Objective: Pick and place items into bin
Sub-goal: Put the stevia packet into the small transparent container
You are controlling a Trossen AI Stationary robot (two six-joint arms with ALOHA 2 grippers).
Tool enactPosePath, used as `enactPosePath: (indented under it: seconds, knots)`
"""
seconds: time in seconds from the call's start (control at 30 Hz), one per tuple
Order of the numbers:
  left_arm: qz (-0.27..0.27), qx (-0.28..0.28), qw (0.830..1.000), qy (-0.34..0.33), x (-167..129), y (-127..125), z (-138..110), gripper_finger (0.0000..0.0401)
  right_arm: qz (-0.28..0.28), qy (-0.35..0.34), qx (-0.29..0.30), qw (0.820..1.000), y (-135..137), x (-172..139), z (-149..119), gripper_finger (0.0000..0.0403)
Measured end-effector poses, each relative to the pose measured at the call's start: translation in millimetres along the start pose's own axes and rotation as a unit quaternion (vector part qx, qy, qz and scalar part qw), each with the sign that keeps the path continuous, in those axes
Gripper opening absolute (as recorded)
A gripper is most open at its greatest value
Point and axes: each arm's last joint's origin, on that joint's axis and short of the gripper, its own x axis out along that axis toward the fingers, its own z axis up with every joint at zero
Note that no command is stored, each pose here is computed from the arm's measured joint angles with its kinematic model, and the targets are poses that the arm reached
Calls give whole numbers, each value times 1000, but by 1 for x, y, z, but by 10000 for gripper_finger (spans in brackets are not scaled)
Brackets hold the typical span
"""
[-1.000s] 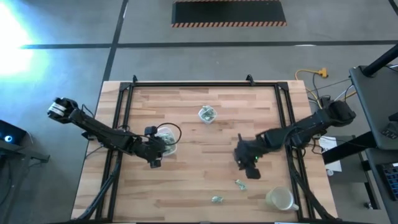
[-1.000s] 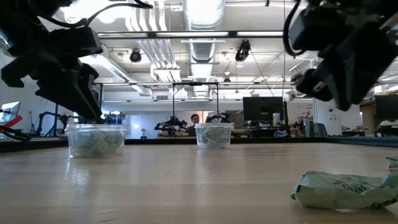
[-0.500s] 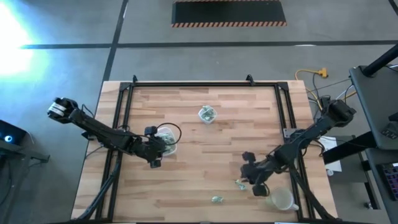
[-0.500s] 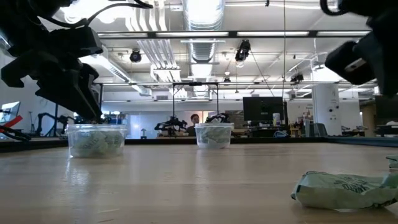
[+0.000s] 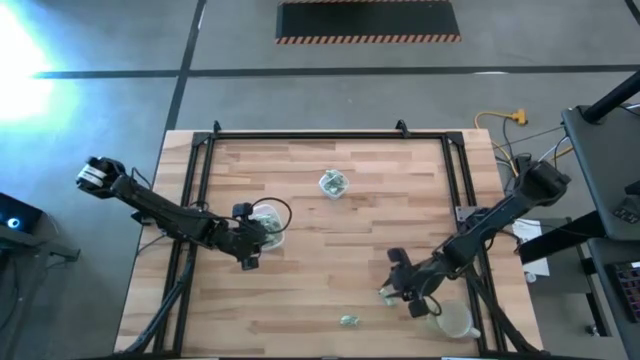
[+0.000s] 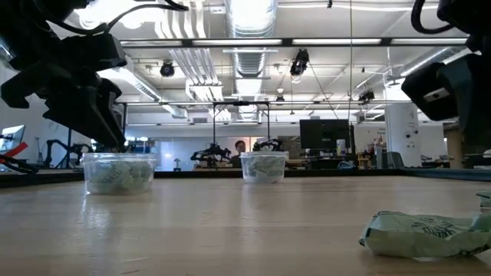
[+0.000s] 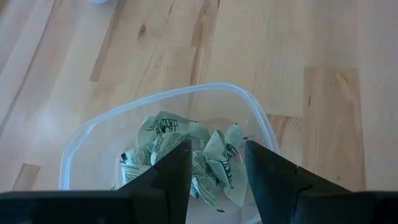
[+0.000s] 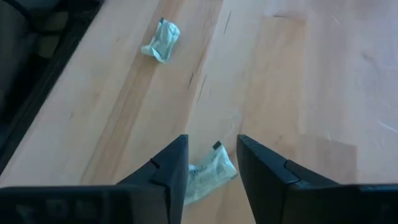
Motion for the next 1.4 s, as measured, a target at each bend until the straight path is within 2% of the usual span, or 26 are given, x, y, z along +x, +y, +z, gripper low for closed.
enactPosePath:
  seconds: [0.1, 0.4, 0.8, 1.03, 1.4]
  knots:
    - [0, 0, 1000, 0, 0, 0, 0, 132, 8, -18, 4, 1000, -1, 5, -5, 142]
    - [0, 0, 1000, -1, 0, 0, 0, 132, 2, -9, 5, 1000, -7, 22, -22, 182]
    - [0, -1, 1000, -1, 0, 0, 0, 132, -2, 2, 6, 1000, -8, 44, -32, 187]
    - [-1, -1, 1000, -1, 0, 0, 0, 132, -2, 3, 6, 1000, -8, 43, -32, 170]
    - [-2, -3, 1000, -5, 2, 0, -2, 132, -8, 7, -7, 1000, -8, 44, -33, 104]
